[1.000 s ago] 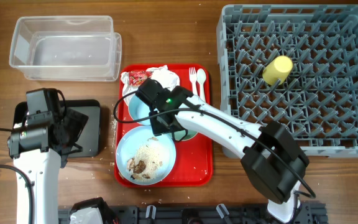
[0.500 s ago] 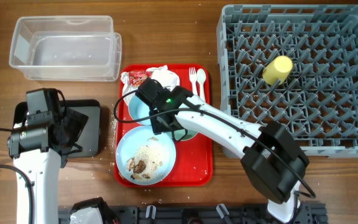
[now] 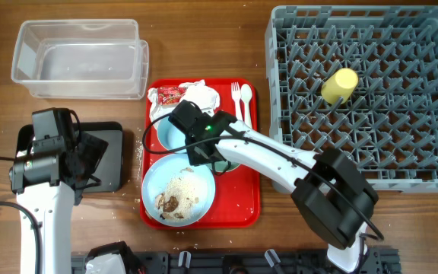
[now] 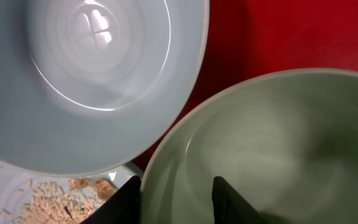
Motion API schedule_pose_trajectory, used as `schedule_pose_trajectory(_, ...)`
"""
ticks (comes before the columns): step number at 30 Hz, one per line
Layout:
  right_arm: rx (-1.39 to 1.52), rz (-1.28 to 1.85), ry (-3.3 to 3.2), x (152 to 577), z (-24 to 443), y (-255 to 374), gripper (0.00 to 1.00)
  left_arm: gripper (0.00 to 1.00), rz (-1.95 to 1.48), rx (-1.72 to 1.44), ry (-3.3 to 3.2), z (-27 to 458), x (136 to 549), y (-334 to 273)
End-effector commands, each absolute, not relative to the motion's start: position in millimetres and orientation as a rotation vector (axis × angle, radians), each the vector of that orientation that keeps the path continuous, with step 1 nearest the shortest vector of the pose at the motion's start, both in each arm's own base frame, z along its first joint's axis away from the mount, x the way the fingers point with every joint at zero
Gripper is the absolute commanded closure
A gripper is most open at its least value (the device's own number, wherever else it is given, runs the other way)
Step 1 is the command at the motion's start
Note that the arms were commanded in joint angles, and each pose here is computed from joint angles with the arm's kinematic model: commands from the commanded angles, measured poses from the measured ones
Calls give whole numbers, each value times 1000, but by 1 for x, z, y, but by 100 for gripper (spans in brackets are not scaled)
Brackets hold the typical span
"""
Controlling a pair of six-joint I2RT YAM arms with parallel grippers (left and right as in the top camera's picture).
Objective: Sort waste into correct bins and load items into the dishwasher rack
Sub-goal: 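Lower the right gripper onto the pale-green bowl rim and grasp it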
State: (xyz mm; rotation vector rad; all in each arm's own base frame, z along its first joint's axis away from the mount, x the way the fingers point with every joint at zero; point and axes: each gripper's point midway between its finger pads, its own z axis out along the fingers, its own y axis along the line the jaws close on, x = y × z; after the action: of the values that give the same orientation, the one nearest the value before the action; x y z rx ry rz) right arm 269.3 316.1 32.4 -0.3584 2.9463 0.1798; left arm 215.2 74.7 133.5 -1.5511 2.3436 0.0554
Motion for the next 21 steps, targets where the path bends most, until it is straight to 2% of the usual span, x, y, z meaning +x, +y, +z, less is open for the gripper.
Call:
schedule_pose_trajectory(1,-354,153,2956,268,24,315,62,0,69,-1563,2316,136,214,78)
schedule_pose_trajectory(8,-372,166,2961,263,24,319,62,0,69,-1563,2316,136,214,78)
schedule_pose_trajectory(17,-387,158,2949,261,21,321,68,0,69,-1563,2316,136,214,78)
schedule_pose_trajectory(21,-386,165,2945,261,21,322,76,0,69,-1563,2316,136,214,78)
